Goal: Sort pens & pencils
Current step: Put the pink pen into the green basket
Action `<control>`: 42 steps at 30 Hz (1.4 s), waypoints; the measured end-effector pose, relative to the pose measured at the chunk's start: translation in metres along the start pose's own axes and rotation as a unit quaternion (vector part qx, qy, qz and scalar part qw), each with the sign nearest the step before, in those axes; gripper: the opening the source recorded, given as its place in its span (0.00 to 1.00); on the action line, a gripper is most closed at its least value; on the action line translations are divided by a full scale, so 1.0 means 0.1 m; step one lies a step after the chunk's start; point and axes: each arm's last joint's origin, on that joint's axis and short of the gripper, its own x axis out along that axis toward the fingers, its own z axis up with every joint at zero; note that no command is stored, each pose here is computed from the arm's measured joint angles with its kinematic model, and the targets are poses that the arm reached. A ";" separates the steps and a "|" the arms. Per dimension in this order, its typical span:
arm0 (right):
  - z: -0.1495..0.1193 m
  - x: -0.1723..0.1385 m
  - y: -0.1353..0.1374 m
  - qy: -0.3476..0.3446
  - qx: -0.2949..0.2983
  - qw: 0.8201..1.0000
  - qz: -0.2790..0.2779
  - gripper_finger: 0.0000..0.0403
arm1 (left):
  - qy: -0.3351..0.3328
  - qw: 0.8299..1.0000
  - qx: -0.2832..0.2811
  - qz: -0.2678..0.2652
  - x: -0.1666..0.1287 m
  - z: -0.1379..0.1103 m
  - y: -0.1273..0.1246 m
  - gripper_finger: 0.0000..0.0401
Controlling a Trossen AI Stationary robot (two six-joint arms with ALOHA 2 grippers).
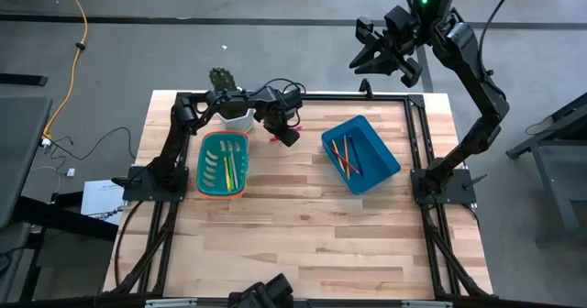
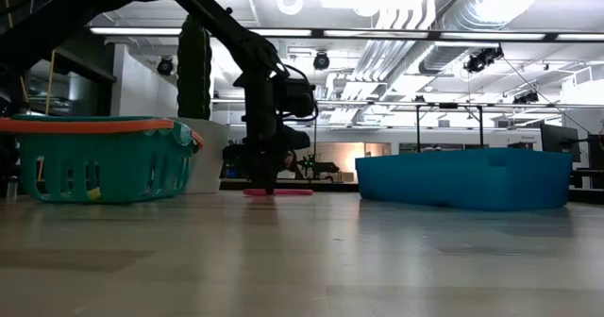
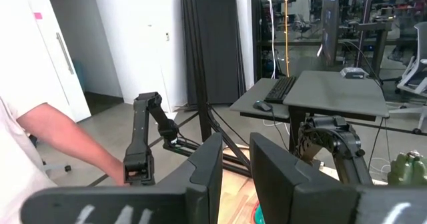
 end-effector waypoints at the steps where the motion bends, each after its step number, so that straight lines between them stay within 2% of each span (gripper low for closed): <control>1: 0.00 0.00 0.00 0.000 0.000 1.000 0.000 0.17 | 0.000 1.000 0.000 0.000 0.00 0.00 0.00 0.22; 9: 0.00 0.00 0.00 0.000 0.000 1.000 0.000 0.17 | 0.003 1.000 0.002 -0.007 0.00 0.00 -0.01 0.06; 15: 0.00 0.00 0.00 0.000 0.000 1.000 0.000 0.17 | 0.007 1.000 0.005 -0.022 0.00 -0.01 -0.04 0.12; 19: 0.00 0.00 0.00 0.001 0.000 1.000 -0.005 0.17 | 0.013 0.999 0.028 -0.023 -0.06 0.01 -0.11 0.14; 25: 0.00 0.00 0.00 0.001 0.000 1.000 -0.007 0.17 | -0.021 0.998 0.060 -0.016 -0.29 0.12 -0.23 0.08; 30: 0.00 0.00 0.00 0.001 0.000 1.000 -0.007 0.17 | -0.038 0.996 0.080 -0.004 -0.52 0.17 -0.31 0.09; 42: 0.00 0.00 0.00 0.001 0.001 1.000 -0.007 0.17 | -0.052 0.986 0.152 0.041 -1.08 0.10 -0.64 0.07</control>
